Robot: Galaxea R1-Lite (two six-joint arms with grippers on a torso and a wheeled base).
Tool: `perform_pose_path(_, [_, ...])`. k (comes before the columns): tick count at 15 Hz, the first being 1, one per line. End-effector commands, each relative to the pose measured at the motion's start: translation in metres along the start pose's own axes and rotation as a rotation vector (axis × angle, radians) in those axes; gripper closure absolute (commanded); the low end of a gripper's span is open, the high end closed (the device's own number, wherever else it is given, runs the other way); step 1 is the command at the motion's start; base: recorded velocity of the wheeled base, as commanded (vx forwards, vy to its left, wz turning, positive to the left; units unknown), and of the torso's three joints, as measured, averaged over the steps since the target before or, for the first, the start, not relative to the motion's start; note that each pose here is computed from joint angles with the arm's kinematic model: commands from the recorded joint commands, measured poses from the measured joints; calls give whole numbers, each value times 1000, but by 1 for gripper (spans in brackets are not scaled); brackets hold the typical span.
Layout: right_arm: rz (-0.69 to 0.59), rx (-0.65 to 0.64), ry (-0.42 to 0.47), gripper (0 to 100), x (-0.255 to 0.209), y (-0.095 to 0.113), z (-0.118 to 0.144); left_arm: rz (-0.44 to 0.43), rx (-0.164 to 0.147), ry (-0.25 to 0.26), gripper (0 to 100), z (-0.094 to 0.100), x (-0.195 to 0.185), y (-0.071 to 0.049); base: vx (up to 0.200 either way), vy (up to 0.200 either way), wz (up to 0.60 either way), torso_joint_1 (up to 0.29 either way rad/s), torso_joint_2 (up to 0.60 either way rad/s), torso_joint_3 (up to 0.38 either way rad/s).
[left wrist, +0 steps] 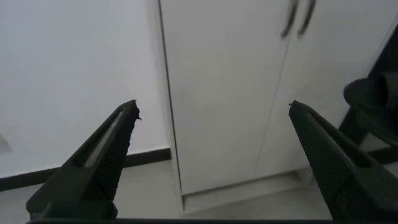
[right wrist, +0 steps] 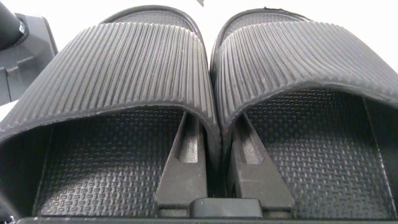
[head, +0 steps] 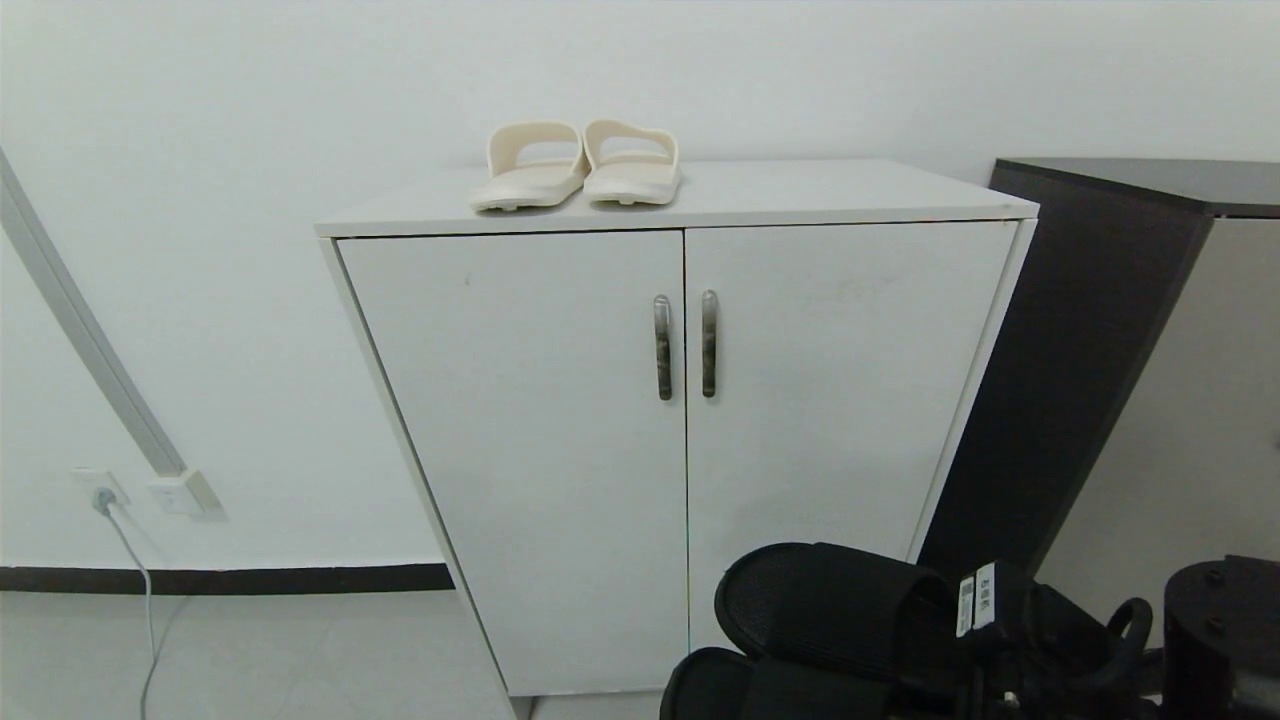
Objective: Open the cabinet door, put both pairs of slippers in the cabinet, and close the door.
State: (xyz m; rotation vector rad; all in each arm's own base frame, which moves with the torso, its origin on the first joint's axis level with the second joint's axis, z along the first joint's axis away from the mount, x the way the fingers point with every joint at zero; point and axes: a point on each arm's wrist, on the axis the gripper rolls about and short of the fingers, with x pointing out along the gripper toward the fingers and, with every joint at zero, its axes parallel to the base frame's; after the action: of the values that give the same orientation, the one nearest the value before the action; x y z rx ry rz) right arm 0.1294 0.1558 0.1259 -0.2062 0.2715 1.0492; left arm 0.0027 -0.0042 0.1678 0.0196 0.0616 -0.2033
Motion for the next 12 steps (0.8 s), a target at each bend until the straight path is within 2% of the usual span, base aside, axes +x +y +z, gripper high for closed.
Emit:
perform_pose_path(1, [2, 0, 10, 100, 0, 1, -2, -63, -32, 102, 0, 12, 43, 7, 0, 0, 0, -27, 61, 76])
perform_pose_path(3, [1, 1, 15, 100, 1, 0, -3, -132, -28, 91, 0, 20, 65, 8, 0, 0, 0, -17, 97, 105])
perform_pose_path(5, [1, 1, 15, 100, 1, 0, -3, -247, -14, 69, 0, 30, 89, 0, 0, 0, 0, 0, 0, 0])
perform_pose_path(7, [1, 1, 15, 100, 1, 0, -3, -311, -3, 28, 0, 48, 105, -5, 0, 0, 0, 0, 0, 0])
perform_pose_path(9, [-1, 1, 15, 100, 1, 1, -3, -374, 2, 25, 0, 63, 122, -12, 0, 0, 0, 0, 0, 0])
perform_pose_path(12, [0, 2, 21, 100, 0, 1, -5, -440, 4, 49, 0, 72, 147, -24, 0, 0, 0, 0, 0, 0])
